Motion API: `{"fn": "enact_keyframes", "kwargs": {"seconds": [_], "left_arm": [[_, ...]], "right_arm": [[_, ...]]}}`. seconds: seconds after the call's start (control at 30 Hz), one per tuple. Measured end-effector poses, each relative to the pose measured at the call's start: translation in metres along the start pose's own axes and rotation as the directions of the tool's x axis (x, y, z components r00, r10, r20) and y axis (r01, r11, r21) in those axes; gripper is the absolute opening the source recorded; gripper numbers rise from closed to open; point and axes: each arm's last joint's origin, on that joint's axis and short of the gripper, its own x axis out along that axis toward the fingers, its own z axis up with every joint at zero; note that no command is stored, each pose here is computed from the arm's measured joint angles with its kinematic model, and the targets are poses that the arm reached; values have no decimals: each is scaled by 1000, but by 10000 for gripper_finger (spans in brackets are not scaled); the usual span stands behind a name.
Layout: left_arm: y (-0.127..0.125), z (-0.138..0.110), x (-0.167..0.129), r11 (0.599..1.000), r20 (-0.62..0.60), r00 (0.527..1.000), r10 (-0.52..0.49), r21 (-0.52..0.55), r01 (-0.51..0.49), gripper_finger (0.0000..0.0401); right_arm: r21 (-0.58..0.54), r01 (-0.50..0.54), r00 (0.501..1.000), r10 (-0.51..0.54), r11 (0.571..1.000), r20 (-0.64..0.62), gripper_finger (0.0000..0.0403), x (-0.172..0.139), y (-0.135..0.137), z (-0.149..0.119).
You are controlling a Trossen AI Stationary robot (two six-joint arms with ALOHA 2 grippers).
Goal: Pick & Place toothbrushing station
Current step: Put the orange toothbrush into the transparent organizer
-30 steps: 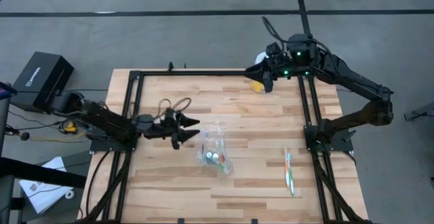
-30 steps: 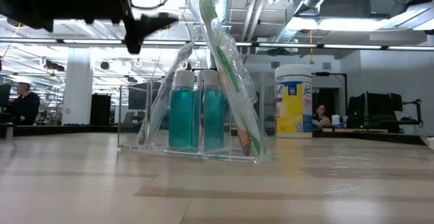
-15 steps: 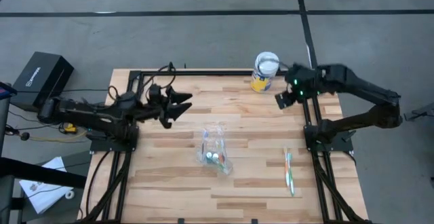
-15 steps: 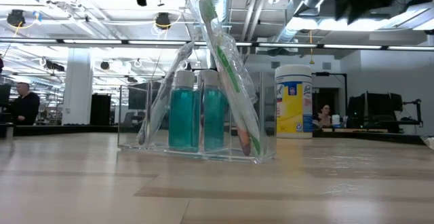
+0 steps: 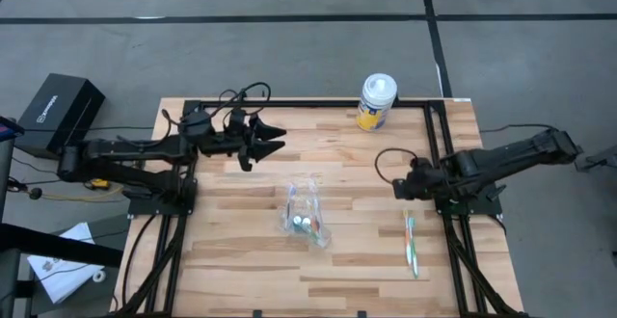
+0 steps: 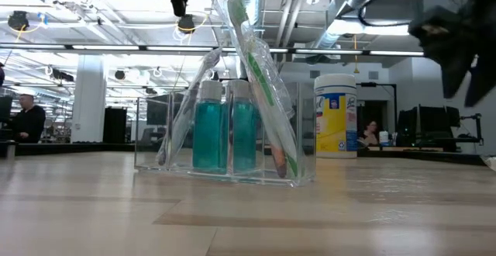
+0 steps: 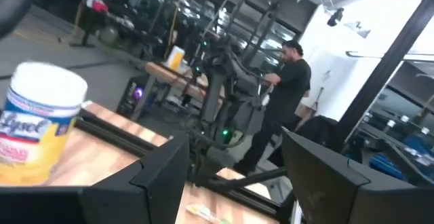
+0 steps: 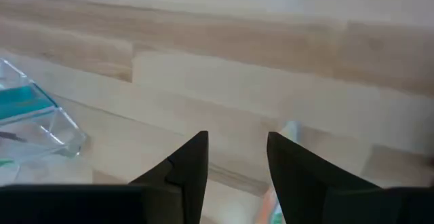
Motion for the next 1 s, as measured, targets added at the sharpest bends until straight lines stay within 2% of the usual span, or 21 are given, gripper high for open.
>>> {"fn": "enact_keyframes", "kwargs": {"seconds": [0.4,0.77,1.0], "left_arm": [[8,-3,4,999,-37,999,-6,-36,4,232],[9,-5,4,999,-56,998,5,-40,-8,222],[11,-7,4,999,-74,997,16,-43,-19,219]], "right_arm": [[60,65,996,-62,996,-57,154,30,-25,-25],[86,22,996,-15,996,-85,148,51,-36,-32],[90,26,996,-19,996,-83,153,53,-37,-32]]}}
